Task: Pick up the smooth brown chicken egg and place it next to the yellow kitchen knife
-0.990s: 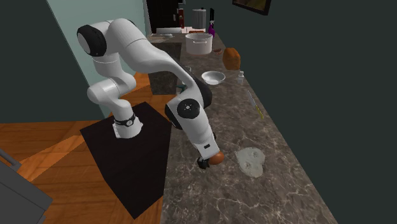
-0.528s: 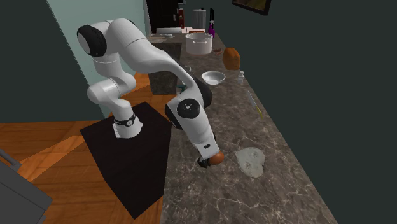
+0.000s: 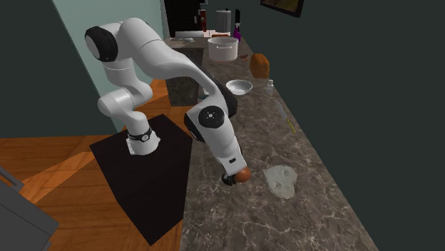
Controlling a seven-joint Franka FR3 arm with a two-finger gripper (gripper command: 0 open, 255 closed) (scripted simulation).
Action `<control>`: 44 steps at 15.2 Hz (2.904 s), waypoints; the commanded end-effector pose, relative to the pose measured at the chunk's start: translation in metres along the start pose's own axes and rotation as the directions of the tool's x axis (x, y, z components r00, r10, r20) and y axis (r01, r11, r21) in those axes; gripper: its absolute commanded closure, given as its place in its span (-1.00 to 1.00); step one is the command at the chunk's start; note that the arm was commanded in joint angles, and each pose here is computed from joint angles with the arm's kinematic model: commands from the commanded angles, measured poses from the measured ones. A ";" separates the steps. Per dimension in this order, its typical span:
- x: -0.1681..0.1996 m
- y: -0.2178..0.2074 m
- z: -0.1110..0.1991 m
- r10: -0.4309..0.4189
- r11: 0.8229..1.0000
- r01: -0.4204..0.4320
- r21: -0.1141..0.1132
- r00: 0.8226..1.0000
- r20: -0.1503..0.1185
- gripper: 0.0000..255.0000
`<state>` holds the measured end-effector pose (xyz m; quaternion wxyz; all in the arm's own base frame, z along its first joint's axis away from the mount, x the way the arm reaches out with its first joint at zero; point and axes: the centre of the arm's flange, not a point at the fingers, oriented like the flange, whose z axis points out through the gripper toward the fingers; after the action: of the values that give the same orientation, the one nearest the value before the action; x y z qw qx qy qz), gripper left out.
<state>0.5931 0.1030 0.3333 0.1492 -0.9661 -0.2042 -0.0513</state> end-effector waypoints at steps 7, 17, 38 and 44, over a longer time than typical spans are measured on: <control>0.006 -0.011 -0.041 0.000 1.000 0.000 0.000 1.000 0.000 1.00; 0.015 -0.025 -0.091 0.000 1.000 0.000 0.000 1.000 0.000 1.00; 0.087 -0.208 -0.057 0.000 1.000 0.000 0.000 1.000 0.000 1.00; 0.114 -0.279 -0.033 0.000 1.000 0.000 0.000 1.000 0.000 1.00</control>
<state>0.5809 0.3656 0.4557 0.1492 -0.9660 -0.2051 -0.0510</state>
